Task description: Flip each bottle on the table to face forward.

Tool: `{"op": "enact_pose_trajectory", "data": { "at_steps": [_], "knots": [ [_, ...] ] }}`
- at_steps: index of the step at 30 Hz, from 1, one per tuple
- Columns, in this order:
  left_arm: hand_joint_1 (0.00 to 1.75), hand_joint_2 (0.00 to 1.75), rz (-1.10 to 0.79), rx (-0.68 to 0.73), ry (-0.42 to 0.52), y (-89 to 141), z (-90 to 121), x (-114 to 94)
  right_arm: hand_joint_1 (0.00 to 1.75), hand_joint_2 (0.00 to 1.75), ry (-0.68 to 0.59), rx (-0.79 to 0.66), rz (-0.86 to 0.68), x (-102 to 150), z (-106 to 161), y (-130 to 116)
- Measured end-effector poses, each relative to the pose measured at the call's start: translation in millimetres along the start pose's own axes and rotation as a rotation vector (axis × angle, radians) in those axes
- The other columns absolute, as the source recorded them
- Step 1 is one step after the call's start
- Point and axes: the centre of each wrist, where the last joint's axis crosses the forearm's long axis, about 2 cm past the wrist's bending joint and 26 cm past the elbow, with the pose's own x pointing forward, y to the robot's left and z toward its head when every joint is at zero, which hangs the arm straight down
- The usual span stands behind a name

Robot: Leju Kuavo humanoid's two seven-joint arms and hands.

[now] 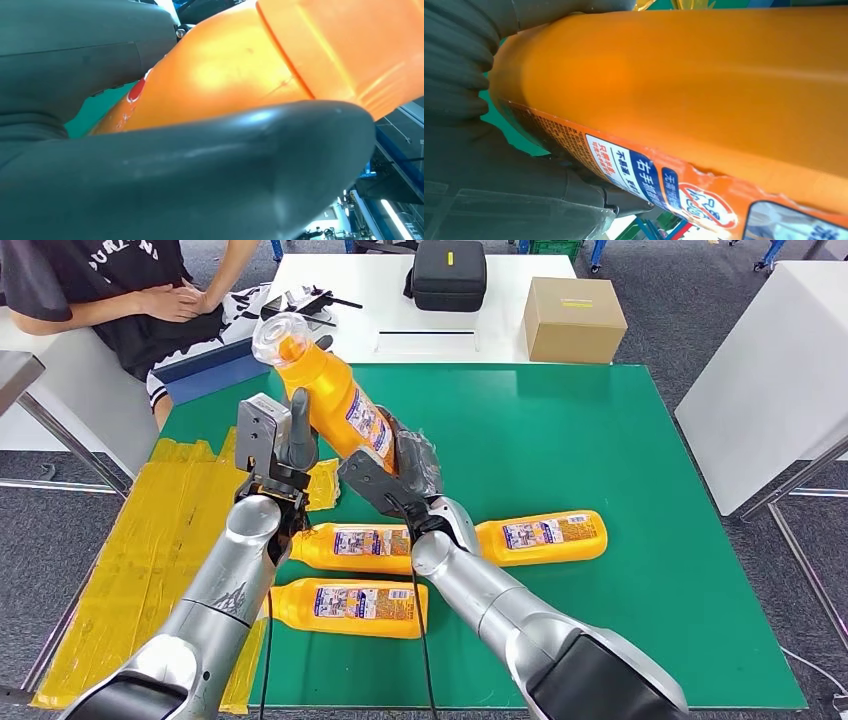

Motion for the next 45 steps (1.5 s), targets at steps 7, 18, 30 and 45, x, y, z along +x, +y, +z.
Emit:
{"op": "enact_pose_trajectory", "data": {
  "at_steps": [7, 18, 30, 45],
  "knots": [
    [0.0, 0.44, 0.009, 0.002, 0.007, -0.2, 0.5, -1.3, 1.75, 1.75, 0.006, 0.008, 0.007, 0.4, 0.4, 1.0],
    [0.0, 1.75, 0.036, -0.01, 0.017, 2.9, 0.2, -9.0, 1.75, 1.75, 0.011, 0.037, -0.014, -0.6, 1.9, 3.0],
    [0.0, 1.75, 0.042, -0.02, 0.04, 2.5, 4.4, -17.7, 1.75, 1.75, -0.021, 0.058, -0.059, 1.1, -1.0, 2.0],
    [1.58, 1.75, 0.065, 0.006, 0.054, 3.0, 7.8, -23.3, 1.75, 1.75, -0.007, 0.079, -0.056, 2.5, -1.9, 2.4]
  ]
}}
